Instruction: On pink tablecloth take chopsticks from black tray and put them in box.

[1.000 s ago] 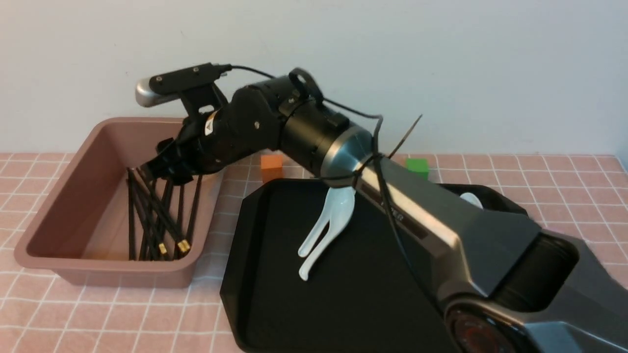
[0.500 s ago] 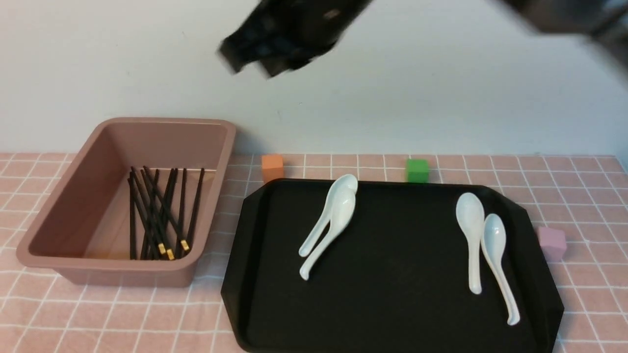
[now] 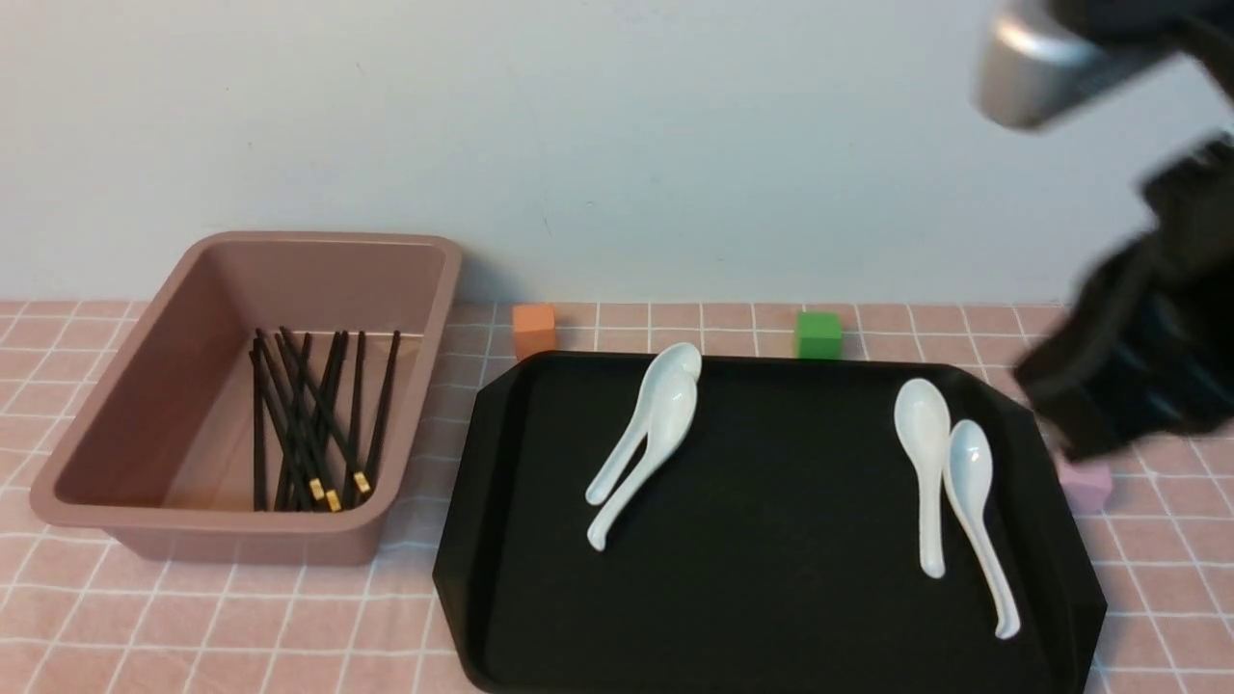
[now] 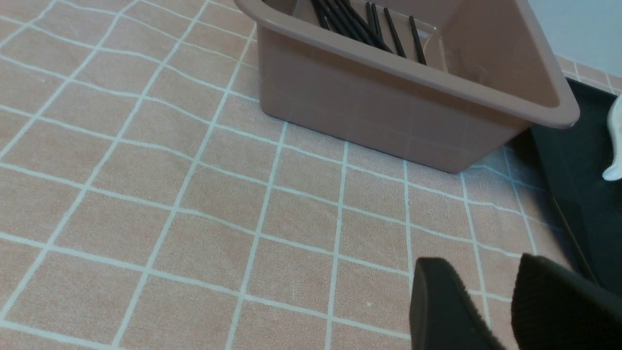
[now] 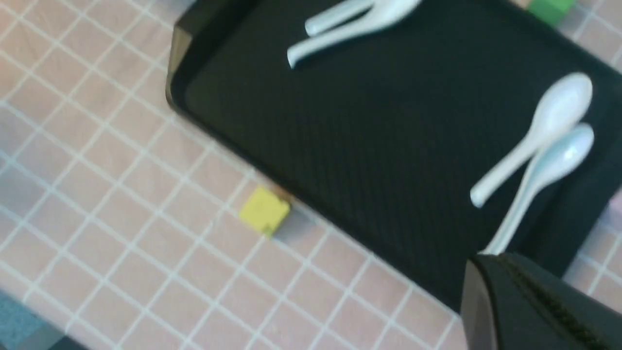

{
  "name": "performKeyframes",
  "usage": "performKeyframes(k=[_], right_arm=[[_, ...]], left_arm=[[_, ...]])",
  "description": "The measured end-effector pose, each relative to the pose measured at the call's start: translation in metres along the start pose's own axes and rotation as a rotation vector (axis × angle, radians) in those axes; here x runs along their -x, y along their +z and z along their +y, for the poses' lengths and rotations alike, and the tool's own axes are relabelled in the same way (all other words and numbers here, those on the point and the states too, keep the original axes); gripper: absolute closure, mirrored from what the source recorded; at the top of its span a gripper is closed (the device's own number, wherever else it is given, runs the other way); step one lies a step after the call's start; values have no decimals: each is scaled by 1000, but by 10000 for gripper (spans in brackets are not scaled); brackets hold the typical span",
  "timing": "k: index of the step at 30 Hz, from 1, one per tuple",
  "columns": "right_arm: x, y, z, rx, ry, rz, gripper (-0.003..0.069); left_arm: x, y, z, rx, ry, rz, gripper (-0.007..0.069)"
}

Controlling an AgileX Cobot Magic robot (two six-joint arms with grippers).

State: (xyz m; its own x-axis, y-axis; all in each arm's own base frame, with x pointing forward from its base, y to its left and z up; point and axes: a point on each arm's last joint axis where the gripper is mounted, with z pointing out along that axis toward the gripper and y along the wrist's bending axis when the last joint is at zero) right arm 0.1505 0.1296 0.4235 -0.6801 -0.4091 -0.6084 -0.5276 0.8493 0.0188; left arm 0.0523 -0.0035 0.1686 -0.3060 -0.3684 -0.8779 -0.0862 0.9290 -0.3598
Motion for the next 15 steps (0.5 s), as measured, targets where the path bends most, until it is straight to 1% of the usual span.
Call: performKeyframes(k=[4,9,12,15], right_arm=[[-28,-25,-8,8,11,-45,672],[-43,-48,-13,20,20,-118,671],[-62,-58,-23,-14,35,-157,670],[-95,-44,-40,-108,84,-214,670]], left_arm=[[0,0,0,0,0,0,386],[0,0,0,0,0,0,386],[0,0,0,0,0,0,386],[0,0,0,0,0,0,386]])
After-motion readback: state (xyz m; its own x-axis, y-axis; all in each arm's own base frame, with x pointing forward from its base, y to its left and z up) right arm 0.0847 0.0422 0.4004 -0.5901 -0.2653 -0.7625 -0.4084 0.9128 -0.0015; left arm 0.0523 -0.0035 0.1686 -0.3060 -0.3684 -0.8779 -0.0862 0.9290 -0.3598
